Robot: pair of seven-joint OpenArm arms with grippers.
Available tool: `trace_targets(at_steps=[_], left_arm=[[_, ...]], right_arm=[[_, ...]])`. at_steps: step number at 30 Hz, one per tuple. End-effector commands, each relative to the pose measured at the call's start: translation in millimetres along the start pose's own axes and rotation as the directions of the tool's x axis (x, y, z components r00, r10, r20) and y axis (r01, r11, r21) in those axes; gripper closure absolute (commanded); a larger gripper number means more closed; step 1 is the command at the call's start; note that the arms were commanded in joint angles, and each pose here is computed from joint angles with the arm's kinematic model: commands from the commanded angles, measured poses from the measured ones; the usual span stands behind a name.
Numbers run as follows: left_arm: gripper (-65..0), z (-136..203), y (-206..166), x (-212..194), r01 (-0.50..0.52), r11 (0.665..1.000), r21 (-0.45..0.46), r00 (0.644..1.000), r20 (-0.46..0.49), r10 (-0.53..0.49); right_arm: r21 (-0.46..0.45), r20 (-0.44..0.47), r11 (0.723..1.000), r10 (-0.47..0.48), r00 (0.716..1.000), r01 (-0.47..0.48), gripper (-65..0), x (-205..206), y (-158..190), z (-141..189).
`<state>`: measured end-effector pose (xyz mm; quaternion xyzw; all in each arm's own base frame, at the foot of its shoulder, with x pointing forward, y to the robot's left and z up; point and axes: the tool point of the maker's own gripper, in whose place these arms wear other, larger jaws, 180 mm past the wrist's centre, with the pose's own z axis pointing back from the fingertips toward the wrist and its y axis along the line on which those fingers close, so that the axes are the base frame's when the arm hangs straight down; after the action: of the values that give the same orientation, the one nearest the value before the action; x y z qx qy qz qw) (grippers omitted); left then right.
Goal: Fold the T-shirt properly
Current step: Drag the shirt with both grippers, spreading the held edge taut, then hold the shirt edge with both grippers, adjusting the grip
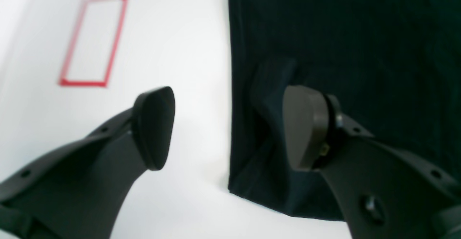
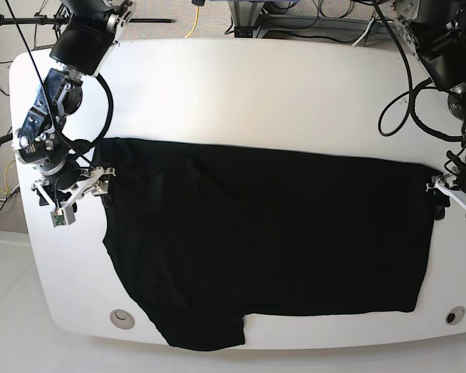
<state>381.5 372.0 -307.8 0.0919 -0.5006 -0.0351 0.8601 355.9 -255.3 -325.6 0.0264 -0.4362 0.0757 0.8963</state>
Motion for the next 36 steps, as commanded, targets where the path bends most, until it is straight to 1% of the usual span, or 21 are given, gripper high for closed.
trace_targets(at_steps=[1,7,9,11,19,21,25,36], left_arm=[[-42.3,10,-4,16,0.043,0.999,-0.026,0.997,0.063,-0.041],[-40.7,16,-14,5,0.06,0.997,-0.05,0.996,0.061,-0.057],[-40.5,17,-15,-1,0.058,0.997,-0.05,0.997,0.049,-0.055],[-39.6,19,-9,-21,0.042,0.998,-0.036,0.999,0.006,-0.042],[-37.3,21,-8,-41,0.029,0.999,-0.038,0.998,-0.048,-0.031],[-38.9,21,-5,-57,0.018,0.999,-0.031,0.996,-0.081,-0.021],[-40.5,20,-6,-65,0.001,0.999,-0.034,0.996,-0.093,-0.005],[-40.9,15,-11,-68,-0.008,0.999,-0.045,0.996,-0.091,0.004]], right_arm=[[-0.001,0.019,0.999,0.034,0.999,-0.034,-49.9,-2,6,13],[0.011,-0.004,1.0,0.026,1.0,-0.026,-48.9,-19,15,17],[0.01,-0.018,1.0,0.019,1.0,-0.019,-48.6,-26,15,17],[0.019,-0.057,1.0,0.01,0.998,-0.009,-48.1,-41,14,15],[0.021,-0.101,1.0,-0.021,0.995,0.023,-47.5,-61,12,10],[0.042,-0.085,0.999,-0.027,0.996,0.031,-47.6,-64,19,7],[0.049,-0.082,0.998,-0.034,0.996,0.039,-47.8,-68,22,4],[0.058,-0.099,0.996,-0.055,0.994,0.061,-48.4,-80,24,-11]])
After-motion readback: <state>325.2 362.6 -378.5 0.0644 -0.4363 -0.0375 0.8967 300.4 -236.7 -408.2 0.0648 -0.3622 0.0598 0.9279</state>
